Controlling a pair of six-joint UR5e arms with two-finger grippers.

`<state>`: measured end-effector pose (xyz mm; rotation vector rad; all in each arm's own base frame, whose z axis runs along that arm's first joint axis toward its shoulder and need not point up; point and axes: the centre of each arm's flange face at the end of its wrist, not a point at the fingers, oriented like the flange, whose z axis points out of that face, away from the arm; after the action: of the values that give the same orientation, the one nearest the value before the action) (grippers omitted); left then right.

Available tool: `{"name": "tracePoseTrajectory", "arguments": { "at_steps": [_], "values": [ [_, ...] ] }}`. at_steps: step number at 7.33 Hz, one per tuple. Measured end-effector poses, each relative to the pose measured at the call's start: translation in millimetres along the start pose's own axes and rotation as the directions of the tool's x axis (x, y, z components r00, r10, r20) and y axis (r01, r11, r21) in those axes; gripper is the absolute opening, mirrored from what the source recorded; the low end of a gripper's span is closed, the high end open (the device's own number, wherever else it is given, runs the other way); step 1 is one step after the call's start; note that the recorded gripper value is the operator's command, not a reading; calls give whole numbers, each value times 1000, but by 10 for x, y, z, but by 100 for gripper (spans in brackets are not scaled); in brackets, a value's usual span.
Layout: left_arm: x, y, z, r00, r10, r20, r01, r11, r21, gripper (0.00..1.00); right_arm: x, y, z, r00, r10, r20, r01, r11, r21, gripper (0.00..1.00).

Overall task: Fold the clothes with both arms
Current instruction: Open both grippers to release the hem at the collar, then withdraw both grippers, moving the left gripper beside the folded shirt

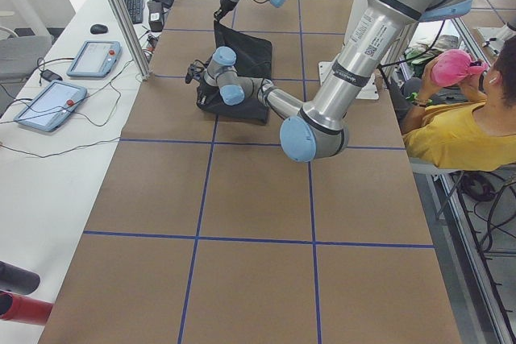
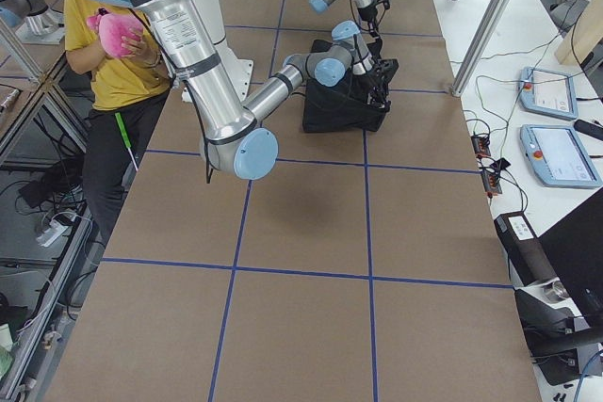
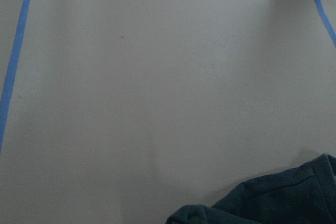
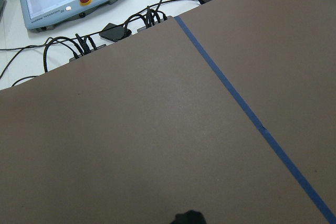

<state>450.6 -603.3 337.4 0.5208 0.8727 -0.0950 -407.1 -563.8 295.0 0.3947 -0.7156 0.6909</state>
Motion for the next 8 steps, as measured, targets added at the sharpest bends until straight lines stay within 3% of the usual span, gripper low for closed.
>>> {"name": "tracePoseTrajectory", "arguments": {
  "at_steps": [1, 2, 3, 5, 8],
  "values": [
    [5, -6, -6, 999, 36, -2, -36, 999, 1, 57, 16, 0, 21, 1000, -10, -5, 10, 1000, 0, 99],
    [9, -16, -18, 998, 62, -4, -62, 998, 3, 100, 19, 2, 43, 1000, -19, -10, 19, 1000, 0, 100],
    [11, -34, -42, 996, 91, -12, -91, 996, 10, 100, 21, -24, 55, 1000, -25, -12, 25, 1000, -8, 100],
    [-10, -100, -152, 984, 166, -62, -164, 986, 38, 100, 53, -177, 6, 999, -53, 2, 53, 995, -80, 100],
    [-264, 191, -486, 957, 245, -153, -248, 969, 3, 100, 228, -216, -186, 993, -106, 43, 110, 985, -133, 100]
  ]
}}
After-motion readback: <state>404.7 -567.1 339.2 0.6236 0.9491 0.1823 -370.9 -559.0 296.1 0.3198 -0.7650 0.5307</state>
